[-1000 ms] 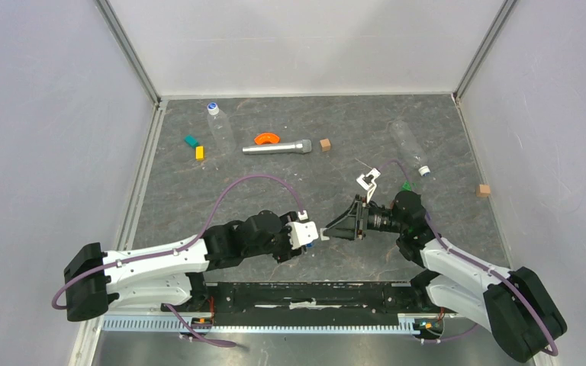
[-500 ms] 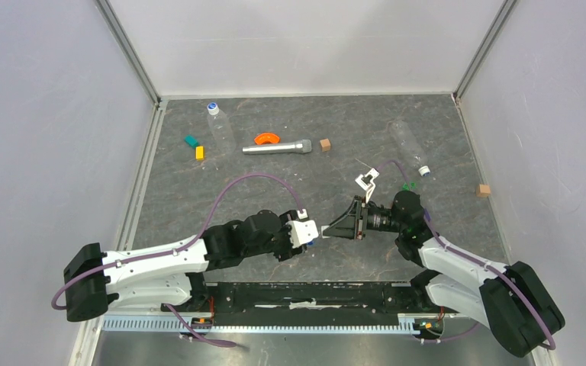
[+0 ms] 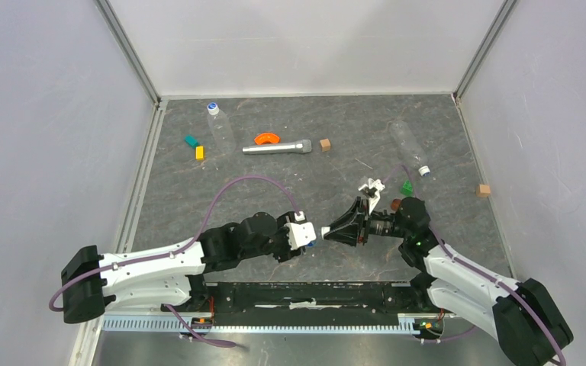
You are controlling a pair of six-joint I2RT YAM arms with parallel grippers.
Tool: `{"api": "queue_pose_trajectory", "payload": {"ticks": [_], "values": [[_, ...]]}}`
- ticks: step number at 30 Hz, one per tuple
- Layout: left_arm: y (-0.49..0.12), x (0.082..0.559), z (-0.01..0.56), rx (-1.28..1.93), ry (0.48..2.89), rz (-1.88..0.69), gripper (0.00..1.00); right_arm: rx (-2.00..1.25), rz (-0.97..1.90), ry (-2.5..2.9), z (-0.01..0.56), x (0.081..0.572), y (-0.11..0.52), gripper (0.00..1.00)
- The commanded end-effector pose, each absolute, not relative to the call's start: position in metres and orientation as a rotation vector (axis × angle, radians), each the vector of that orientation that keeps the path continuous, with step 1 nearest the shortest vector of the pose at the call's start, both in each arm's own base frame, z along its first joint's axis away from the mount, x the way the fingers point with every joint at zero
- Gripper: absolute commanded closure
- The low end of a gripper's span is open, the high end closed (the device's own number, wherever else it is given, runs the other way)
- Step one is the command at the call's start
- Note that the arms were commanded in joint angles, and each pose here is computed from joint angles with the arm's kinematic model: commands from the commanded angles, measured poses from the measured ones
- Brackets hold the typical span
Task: Unscrew the bottle caps
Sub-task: Unscrew the bottle cap from the plastic bottle.
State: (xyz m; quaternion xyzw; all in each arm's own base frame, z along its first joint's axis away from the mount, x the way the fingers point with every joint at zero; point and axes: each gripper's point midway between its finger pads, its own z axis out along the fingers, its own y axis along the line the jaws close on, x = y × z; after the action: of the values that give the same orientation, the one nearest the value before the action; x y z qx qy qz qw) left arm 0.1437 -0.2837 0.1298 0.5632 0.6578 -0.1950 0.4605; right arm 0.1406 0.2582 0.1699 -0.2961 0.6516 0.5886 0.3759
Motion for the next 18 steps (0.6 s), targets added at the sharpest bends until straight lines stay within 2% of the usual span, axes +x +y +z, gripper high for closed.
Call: {"api": "queue_pose_trajectory", "payload": {"ticks": [1, 10, 18], "values": [[-0.289, 0.138, 0.146, 1.349, 1.575, -0.558, 0.89, -0.920, 1.254, 1.433, 0.168, 0.151, 0.251, 1.00], [-0.295, 0.127, 0.148, 1.400, 1.555, -0.625, 0.87, -1.090, 0.974, 1.128, 0.179, 0.154, 0.244, 1.00], [-0.300, 0.119, 0.145, 1.431, 1.560, -0.680, 0.86, -1.215, 0.859, 0.896, 0.194, 0.141, 0.245, 1.00]]}}
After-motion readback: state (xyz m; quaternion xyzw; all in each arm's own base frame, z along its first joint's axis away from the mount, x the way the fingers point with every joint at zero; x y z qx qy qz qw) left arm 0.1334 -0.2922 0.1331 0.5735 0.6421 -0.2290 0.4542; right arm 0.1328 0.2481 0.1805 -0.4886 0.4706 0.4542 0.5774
